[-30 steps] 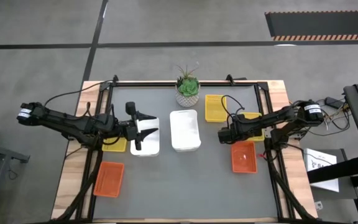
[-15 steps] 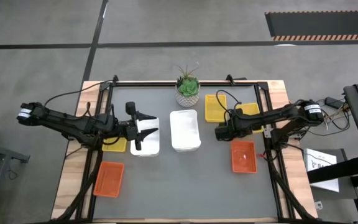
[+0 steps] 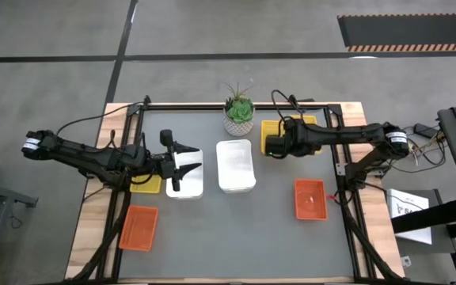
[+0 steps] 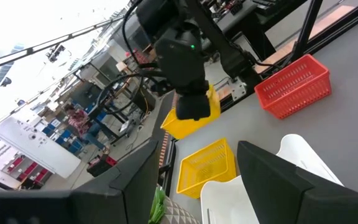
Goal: Stack baskets by color
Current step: Stack the right yellow bin on the top middle yellow bin
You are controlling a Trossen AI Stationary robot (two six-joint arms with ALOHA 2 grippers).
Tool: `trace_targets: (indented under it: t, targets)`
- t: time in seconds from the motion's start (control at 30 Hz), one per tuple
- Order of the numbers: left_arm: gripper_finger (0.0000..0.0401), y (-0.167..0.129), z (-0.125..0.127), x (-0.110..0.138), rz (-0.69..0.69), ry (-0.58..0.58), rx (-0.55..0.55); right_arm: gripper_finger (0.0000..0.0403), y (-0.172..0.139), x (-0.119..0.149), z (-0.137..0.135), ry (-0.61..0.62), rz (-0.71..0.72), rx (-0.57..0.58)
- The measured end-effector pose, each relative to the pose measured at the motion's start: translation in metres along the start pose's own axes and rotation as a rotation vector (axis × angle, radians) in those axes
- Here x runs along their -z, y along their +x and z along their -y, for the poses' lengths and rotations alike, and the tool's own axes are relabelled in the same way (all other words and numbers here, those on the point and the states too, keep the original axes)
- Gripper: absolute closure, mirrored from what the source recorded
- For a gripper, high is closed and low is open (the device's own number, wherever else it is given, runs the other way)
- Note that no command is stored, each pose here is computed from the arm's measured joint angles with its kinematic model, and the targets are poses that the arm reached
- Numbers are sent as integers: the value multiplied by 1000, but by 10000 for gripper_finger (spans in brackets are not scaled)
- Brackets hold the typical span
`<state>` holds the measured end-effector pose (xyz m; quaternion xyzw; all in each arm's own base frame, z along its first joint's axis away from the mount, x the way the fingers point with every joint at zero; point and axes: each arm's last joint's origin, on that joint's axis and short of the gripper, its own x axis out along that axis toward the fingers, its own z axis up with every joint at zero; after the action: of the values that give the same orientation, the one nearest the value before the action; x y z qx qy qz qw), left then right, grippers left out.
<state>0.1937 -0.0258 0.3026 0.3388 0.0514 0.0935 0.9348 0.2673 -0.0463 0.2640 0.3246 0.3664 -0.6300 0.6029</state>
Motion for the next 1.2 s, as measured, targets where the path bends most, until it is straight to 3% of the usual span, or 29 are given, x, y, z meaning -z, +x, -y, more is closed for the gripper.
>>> trace_targets:
  t: [0.73,1.2]
  targets:
    - [200,0,0,1,-5,3,4,394,36,-25,-91,-106,-53,14]
    - [200,0,1,2,-16,9,13,394,50,-23,-99,-108,-44,47]
